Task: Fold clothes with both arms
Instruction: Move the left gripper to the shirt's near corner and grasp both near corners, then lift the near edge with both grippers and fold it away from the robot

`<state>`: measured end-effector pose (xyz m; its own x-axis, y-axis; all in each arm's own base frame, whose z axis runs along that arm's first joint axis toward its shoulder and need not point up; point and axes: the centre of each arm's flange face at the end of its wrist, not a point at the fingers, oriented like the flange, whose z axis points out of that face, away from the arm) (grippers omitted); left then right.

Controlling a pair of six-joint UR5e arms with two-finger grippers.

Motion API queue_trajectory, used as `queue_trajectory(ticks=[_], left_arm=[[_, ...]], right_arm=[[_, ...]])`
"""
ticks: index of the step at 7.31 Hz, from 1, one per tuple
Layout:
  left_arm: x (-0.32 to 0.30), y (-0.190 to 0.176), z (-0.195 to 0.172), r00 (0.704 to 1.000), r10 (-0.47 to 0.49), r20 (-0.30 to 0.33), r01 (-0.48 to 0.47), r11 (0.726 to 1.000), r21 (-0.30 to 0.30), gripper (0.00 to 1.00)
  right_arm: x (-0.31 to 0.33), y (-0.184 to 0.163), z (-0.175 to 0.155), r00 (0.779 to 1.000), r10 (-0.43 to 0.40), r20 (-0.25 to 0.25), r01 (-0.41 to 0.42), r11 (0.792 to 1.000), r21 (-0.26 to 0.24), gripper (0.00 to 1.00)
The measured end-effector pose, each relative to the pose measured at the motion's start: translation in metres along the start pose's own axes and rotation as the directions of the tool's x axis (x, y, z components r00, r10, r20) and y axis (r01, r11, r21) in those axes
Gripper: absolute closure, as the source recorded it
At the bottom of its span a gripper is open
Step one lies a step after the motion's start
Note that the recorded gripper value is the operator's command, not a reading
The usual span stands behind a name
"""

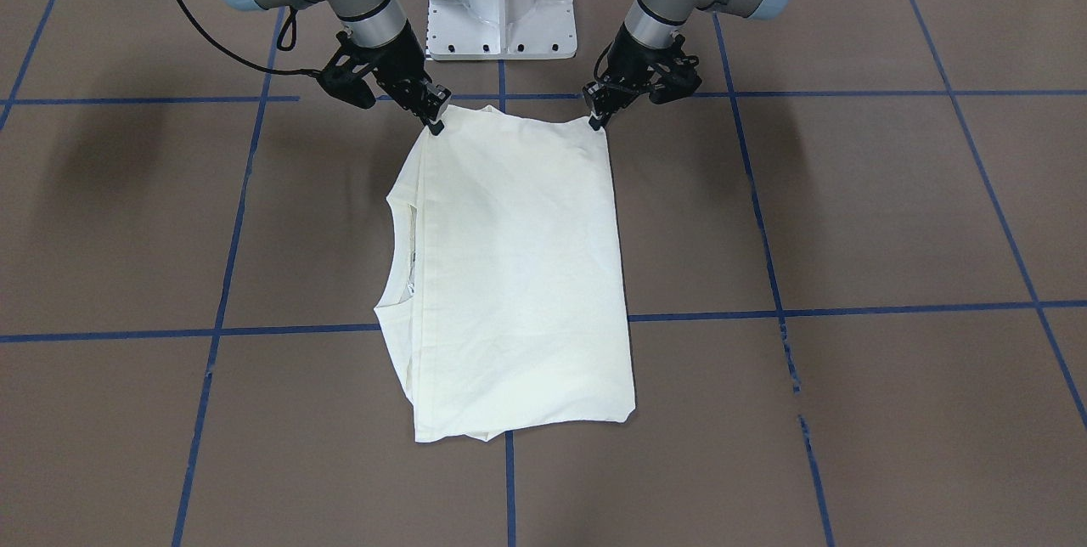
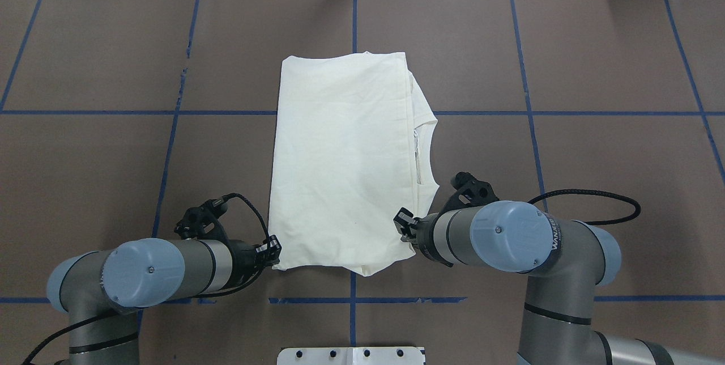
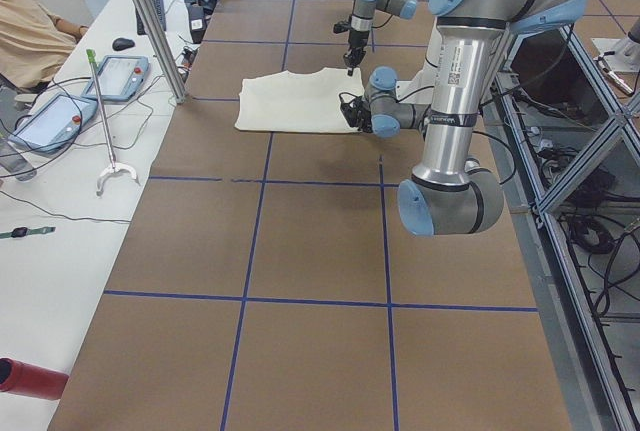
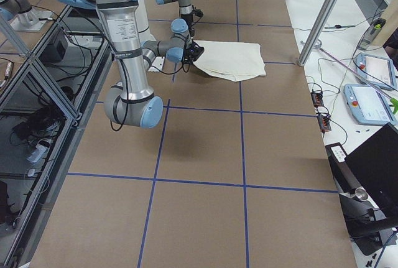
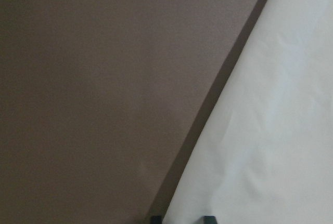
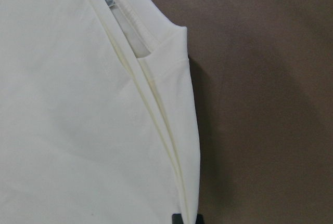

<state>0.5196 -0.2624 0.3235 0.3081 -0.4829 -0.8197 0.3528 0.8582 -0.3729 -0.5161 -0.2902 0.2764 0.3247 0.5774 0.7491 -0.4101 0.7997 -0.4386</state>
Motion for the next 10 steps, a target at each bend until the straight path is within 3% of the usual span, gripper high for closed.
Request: queue_trajectory(ticks=[5,7,8,10], left_arm=[[0.055,0.033,-0.031,0.993,0.014,-0.119,-0.024,0.996,-0.082,1.0],[0.067,0.024,-0.042,0.985,0.013,-0.171,-0.016,1.0,-0.017,1.0],[0.077,0.022,-0.071,0.974,0.008,-0.227,-0.009,1.0,-0.005,1.0],[0.101,0.034,-0.104,0.961,0.0,-0.276,-0.003,1.0,-0.011,1.0]], right_arm=[[0.014,-0.008,-0.016,1.0,0.0,0.003,0.0,1.0,0.001,1.0],[0.017,-0.005,-0.021,1.0,-0.007,-0.027,0.007,1.0,-0.006,1.0],[0.013,-0.007,-0.025,1.0,-0.017,-0.024,0.017,1.0,-0.007,1.0],[0.001,-0.023,-0.042,1.0,-0.014,0.005,0.014,1.0,0.011,1.0]])
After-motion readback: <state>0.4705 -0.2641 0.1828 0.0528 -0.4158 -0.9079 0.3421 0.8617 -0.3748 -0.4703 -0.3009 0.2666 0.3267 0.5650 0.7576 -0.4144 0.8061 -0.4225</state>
